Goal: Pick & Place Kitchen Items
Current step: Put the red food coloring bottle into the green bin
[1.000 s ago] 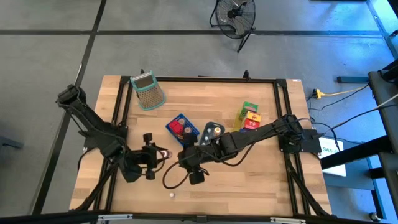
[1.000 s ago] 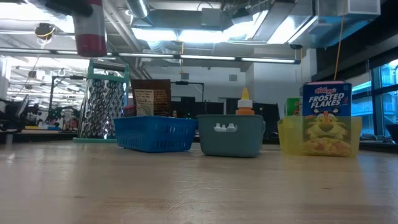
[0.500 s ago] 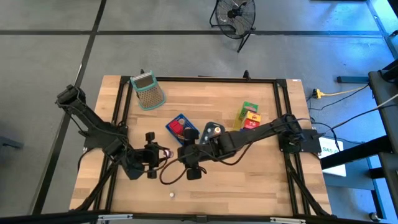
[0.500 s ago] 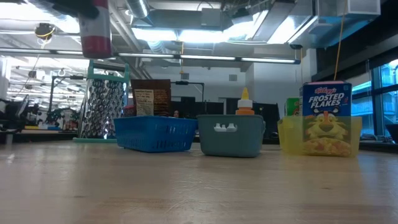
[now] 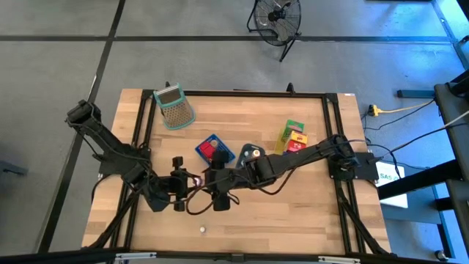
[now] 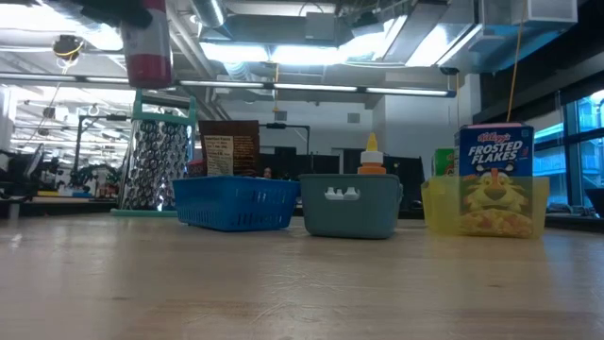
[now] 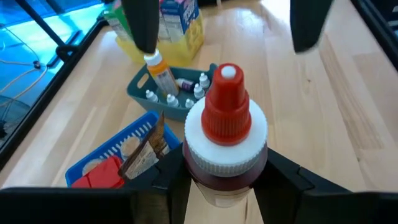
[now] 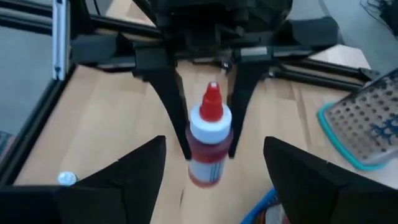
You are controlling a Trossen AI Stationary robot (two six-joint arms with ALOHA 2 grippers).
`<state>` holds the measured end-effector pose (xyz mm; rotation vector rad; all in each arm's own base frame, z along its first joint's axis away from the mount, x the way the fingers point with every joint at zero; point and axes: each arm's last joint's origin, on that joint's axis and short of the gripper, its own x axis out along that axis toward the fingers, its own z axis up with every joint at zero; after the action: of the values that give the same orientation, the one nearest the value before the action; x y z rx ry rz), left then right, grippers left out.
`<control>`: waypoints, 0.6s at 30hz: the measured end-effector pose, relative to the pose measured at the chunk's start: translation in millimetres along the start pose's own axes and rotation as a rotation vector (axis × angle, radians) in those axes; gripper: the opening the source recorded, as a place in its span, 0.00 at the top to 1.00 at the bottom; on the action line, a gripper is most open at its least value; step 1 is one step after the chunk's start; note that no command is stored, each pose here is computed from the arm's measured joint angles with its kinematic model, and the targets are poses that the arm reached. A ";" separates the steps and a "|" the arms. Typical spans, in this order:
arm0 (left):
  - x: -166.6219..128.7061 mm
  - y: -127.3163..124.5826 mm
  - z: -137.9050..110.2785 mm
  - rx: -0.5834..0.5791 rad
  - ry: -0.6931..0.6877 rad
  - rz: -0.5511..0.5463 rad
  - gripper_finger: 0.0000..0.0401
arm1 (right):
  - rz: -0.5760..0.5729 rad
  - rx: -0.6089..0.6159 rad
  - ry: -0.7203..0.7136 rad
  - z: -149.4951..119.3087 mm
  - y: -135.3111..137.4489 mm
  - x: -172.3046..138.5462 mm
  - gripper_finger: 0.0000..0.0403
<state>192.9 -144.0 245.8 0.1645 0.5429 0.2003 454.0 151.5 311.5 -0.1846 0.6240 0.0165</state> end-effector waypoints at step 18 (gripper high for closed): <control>9.3 5.8 15.6 0.006 -0.087 0.020 0.65 | 0.005 -0.031 -0.055 5.5 -3.5 1.9 0.35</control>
<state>208.0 -137.8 255.6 0.1836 0.4559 0.2104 459.0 149.0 315.3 -0.2120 0.5696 0.0363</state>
